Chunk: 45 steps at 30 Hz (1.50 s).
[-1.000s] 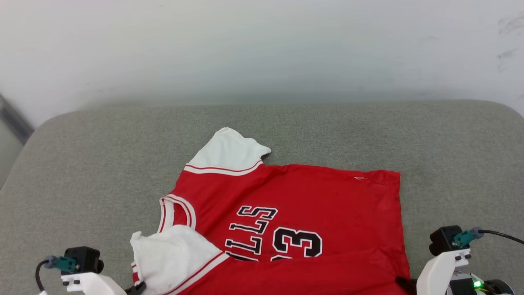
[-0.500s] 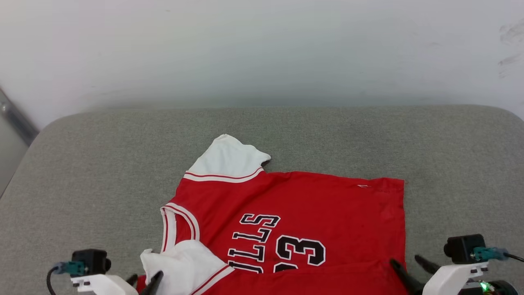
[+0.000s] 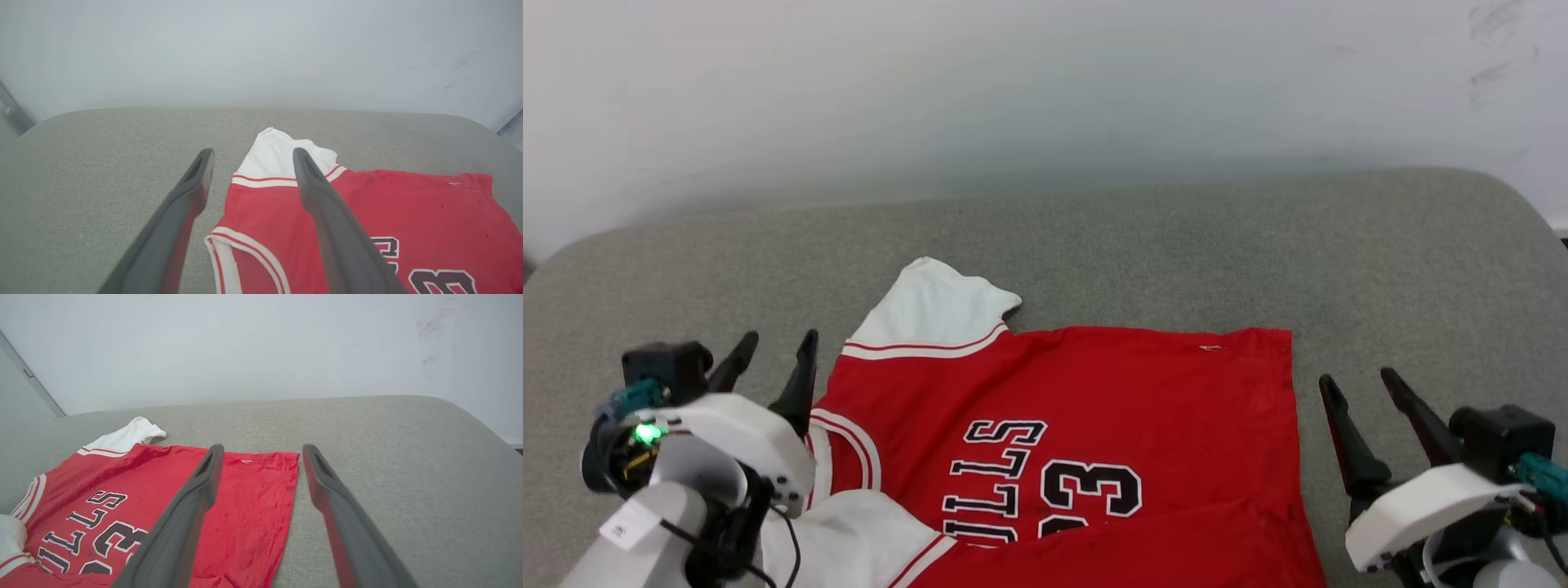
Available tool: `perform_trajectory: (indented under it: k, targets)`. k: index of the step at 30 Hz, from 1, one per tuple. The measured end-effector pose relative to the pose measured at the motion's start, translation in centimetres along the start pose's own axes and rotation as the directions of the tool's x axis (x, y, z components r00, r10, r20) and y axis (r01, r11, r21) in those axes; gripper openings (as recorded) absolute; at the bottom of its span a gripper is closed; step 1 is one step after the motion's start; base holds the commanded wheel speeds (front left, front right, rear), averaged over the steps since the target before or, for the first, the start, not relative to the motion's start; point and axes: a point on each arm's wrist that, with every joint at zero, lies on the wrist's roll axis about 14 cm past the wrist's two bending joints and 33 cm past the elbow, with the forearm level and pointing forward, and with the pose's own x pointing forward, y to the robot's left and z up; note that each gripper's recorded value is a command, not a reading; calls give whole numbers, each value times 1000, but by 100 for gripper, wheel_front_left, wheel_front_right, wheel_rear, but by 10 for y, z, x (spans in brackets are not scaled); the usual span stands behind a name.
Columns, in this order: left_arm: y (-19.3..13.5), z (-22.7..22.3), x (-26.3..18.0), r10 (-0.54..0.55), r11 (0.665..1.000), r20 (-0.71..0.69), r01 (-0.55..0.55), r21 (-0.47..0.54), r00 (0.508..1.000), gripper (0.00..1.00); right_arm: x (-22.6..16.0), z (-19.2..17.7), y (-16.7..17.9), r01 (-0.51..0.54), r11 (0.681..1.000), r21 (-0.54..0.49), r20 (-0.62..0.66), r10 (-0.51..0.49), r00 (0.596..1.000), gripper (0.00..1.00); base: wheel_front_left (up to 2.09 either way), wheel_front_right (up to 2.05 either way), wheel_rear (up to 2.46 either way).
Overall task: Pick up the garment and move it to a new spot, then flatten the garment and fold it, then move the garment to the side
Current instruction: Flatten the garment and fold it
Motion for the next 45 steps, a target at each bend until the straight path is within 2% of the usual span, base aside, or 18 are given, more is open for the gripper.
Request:
perform_trajectory:
  k: [4,10,13,16,21,25,34,35,36,37,40,45]
  targets:
    - [-3,12,37,-16,1000,11,16,13,1000,100,17,21,2,-1,1000,-24,60,3,998,100,0,0,0]
    - [-6,14,102,-70,996,-51,73,54,996,100,43,35,-2,10,998,-57,111,-4,994,100,0,0,0]
    - [-13,1,133,-116,989,-143,127,72,983,100,53,34,-5,20,998,-61,113,-13,993,100,0,0,0]
    - [-19,-23,157,-159,979,-283,187,77,946,100,59,28,-11,37,997,-63,101,-31,994,100,0,0,0]
    - [-20,-55,186,-176,967,-510,246,73,842,100,61,16,-25,81,995,-63,81,-75,994,100,0,0,0]
    - [-16,-83,200,-151,961,-661,265,74,735,100,59,3,-36,118,992,-51,55,-115,992,100,0,0,0]
    - [-10,-147,208,-100,966,-866,257,34,490,100,50,-34,-64,206,978,-20,-26,-206,978,100,0,0,0]
    - [-12,-151,208,-105,967,-877,252,19,470,63,49,-37,-67,215,977,-17,-34,-215,976,100,0,0,0]
    - [-14,-155,208,-110,970,-885,243,4,453,18,48,-40,-69,222,975,-14,-43,-223,974,100,0,0,0]
    - [-15,-157,208,-113,970,-889,241,-2,444,0,47,-43,-71,228,974,-8,-50,-228,972,100,0,0,0]
    - [-18,-158,211,-124,973,-881,228,-19,457,0,49,-46,-72,231,973,10,-61,-230,971,100,0,0,0]
    - [-28,-152,211,-155,973,-825,230,-32,543,0,57,-49,-69,219,973,72,-94,-212,973,100,0,0,0]
